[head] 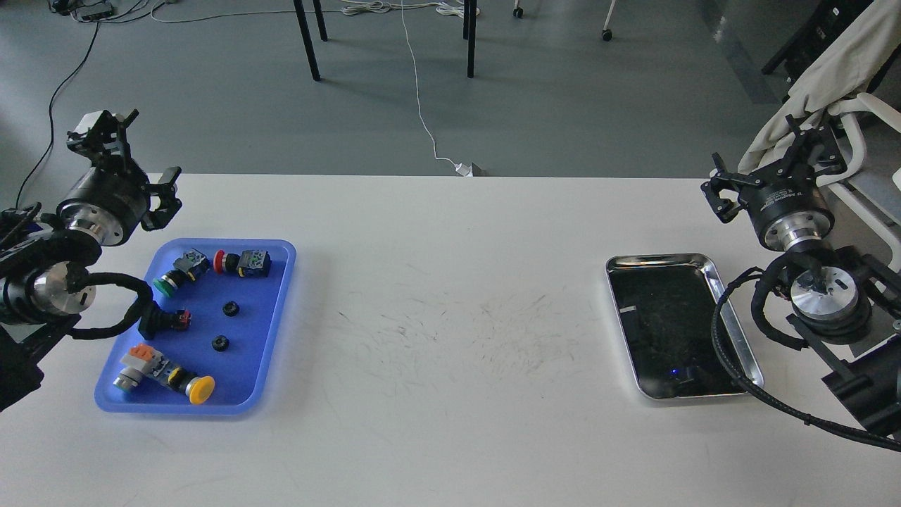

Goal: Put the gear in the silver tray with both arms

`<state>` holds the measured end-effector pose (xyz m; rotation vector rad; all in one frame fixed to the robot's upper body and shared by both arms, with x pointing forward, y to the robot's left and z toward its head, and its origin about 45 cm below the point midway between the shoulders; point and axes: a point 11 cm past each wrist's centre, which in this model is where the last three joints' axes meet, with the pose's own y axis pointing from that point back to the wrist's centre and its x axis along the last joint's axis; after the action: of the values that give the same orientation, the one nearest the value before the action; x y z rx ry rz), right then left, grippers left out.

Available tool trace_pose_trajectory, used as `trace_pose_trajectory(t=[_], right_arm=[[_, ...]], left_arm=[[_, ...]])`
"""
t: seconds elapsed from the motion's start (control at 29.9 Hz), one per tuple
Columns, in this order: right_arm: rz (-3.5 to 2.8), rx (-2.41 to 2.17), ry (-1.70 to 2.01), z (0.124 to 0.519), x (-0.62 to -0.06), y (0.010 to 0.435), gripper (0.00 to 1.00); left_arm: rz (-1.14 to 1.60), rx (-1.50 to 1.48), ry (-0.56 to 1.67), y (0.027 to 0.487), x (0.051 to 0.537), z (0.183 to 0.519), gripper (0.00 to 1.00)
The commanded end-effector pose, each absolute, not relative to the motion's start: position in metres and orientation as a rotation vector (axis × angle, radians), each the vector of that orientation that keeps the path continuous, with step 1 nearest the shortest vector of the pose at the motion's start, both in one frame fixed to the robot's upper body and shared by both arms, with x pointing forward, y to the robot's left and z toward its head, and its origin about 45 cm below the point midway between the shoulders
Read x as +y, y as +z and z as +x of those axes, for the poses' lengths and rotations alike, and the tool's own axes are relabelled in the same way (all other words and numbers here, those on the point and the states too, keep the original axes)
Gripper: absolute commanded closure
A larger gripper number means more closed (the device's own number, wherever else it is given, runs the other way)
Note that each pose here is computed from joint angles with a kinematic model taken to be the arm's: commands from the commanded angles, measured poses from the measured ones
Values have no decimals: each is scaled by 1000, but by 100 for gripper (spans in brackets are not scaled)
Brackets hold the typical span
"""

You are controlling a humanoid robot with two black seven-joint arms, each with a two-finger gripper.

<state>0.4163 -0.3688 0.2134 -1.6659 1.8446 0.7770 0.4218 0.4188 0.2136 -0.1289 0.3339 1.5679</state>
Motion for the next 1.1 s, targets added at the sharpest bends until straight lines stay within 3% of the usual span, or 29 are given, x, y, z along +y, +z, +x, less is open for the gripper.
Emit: trace_pose_trajectory(t=[0.0, 1.07], right_arm=[[-1668, 1844, 778, 416, -369, 214, 1], [-1662, 1847, 788, 414, -368, 210, 1]], left_arm=[[-126, 333, 1567, 213, 419, 421, 1], [-116, 338, 1563, 211, 417, 421, 1]])
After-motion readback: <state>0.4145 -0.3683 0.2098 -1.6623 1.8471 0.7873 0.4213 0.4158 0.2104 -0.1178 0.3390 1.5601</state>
